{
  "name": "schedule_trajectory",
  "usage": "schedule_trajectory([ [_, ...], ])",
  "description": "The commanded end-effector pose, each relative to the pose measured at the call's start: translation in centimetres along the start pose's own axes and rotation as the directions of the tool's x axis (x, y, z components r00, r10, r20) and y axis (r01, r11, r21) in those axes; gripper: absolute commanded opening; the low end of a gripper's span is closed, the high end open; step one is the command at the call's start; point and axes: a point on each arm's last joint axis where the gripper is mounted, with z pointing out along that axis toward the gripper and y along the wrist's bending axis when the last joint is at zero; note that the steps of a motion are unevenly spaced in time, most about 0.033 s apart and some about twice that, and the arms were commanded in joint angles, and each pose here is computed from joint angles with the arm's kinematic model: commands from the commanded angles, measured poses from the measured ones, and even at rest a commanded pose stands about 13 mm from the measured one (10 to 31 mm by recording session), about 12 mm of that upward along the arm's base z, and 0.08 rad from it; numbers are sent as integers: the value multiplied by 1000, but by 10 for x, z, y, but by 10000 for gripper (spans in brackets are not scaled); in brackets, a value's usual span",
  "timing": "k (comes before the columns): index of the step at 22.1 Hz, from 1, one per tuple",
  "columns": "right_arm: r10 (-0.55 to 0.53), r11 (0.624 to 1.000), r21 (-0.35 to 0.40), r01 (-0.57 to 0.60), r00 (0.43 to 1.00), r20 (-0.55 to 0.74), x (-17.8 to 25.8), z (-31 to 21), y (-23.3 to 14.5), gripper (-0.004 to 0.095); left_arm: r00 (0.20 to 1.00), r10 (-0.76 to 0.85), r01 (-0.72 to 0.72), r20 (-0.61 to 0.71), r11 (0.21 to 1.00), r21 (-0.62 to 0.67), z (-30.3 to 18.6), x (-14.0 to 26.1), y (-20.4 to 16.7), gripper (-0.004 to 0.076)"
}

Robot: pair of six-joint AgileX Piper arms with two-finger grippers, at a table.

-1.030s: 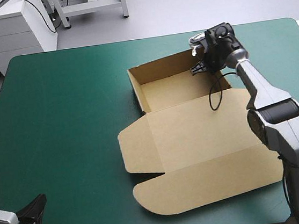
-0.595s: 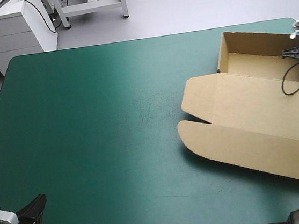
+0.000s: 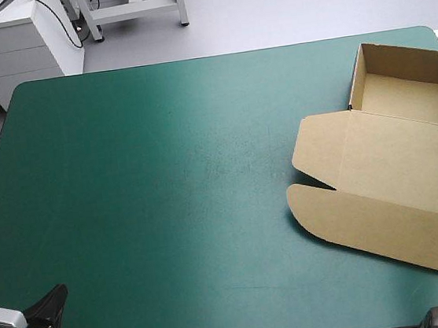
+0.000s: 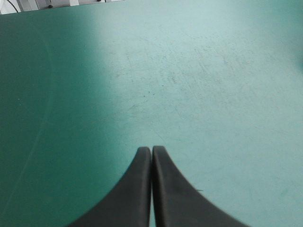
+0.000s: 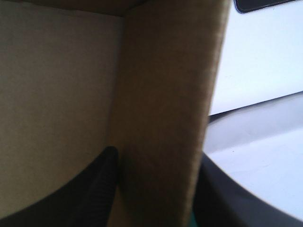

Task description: Fold the box

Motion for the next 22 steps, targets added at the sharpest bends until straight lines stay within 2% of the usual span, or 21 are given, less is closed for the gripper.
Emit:
schedule_trajectory([
  [1, 18, 999, 47, -21, 997, 70, -3, -41, -7, 590, 997, 8, -7, 75, 1000, -12, -2, -12, 1, -8],
  [4, 25, 996, 88, -32, 996, 80, -4, -46, -12, 590, 997, 9, -8, 75, 1000, -12, -2, -12, 2, -8],
  [9, 67, 992, 90, -90, 970, 233, -15, -95, -15, 590, 997, 9, -8, 75, 1000, -12, -2, -12, 2, -8],
  [13, 81, 992, 64, -105, 950, 301, -11, -129, -13, 590, 997, 9, -8, 75, 1000, -12, -2, -12, 2, -8],
  [16, 100, 994, 3, -108, 923, 371, -7, -162, -5, 564, 997, 9, -8, 75, 1000, -12, -2, -12, 2, -8],
  [17, 100, 995, -20, -101, 905, 413, -3, -184, 1, 519, 997, 9, -8, 75, 1000, -12, -2, -12, 2, -8],
  [19, 73, 996, -75, -41, 859, 507, 7, -232, 20, 315, 997, 7, -6, 75, 1000, -11, -2, -12, 1, -8],
  [20, 38, 993, -111, 31, 822, 568, 16, -261, 33, 169, 997, 7, -6, 75, 1000, -11, -2, -12, 1, -8],
  [22, -20, 981, -133, 138, 766, 643, 29, -296, 52, -1, 997, 7, -6, 75, 1000, -11, -2, -12, 1, -8],
])
